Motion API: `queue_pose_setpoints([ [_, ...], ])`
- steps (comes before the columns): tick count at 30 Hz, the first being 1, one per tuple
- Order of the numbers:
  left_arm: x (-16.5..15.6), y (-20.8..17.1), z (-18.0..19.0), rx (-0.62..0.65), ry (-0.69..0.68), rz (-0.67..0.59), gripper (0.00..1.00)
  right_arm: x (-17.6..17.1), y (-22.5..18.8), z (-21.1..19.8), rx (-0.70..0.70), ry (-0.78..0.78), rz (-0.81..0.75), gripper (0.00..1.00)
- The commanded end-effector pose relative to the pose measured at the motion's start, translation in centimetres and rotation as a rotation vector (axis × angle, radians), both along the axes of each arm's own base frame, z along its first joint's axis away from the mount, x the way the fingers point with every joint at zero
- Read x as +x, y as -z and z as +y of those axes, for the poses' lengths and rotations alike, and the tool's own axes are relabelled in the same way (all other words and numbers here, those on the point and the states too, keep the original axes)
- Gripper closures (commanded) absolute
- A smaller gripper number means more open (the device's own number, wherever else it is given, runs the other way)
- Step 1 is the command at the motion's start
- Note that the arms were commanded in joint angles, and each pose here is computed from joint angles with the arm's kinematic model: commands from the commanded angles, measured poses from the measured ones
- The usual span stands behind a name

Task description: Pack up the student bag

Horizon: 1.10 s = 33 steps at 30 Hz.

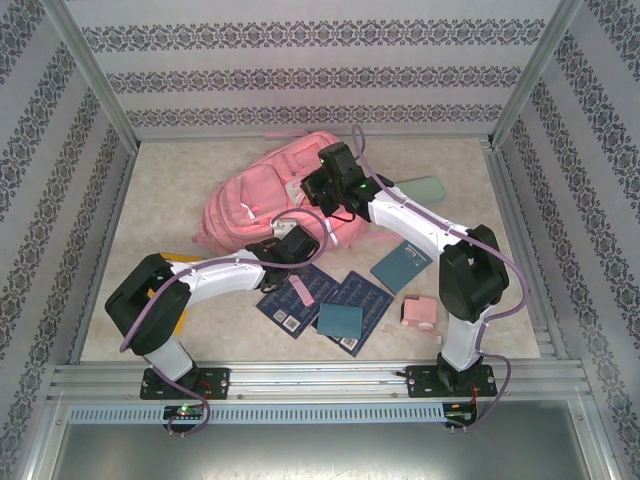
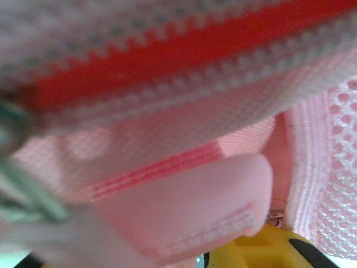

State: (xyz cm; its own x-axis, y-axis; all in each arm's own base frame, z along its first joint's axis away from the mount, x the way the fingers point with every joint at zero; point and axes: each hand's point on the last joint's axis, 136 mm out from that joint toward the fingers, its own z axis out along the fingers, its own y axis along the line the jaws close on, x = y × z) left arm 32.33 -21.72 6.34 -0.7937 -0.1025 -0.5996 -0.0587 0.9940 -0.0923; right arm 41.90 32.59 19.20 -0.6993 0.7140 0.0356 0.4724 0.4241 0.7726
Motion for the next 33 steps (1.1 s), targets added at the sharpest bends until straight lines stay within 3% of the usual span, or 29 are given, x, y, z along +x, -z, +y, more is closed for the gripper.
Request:
queue_pose_setpoints([
  [1, 0.3, 1.0, 1.2, 0.019, -0.038, 0.024, 0.78, -1.0, -4.9, 1.6, 0.122, -0.047, -0.088, 1.00],
  [7, 0.2, 1.7, 1.1, -0.032, -0.009, 0.054, 0.92, -0.9, -3.9, 1.1, 0.091, -0.051, -0.088, 1.00],
  [13, -0.5, 2.4, 1.6, -0.051, 0.009, 0.095, 0.97, -0.5, -2.3, -0.4, 0.031, -0.059, -0.087, 1.00],
  [16, -0.7, 3.0, 1.6, -0.070, 0.030, 0.127, 0.97, -0.5, -1.5, -1.0, 0.011, -0.071, -0.083, 1.00],
  [22, -0.8, 4.0, 1.3, -0.065, 0.051, 0.182, 0.85, -0.6, -0.2, -1.4, 0.017, -0.069, -0.068, 1.00],
  [33, -1.3, 5.2, 0.8, -0.071, 0.080, 0.248, 0.84, -0.2, -0.3, -1.3, 0.024, -0.073, -0.074, 1.00],
])
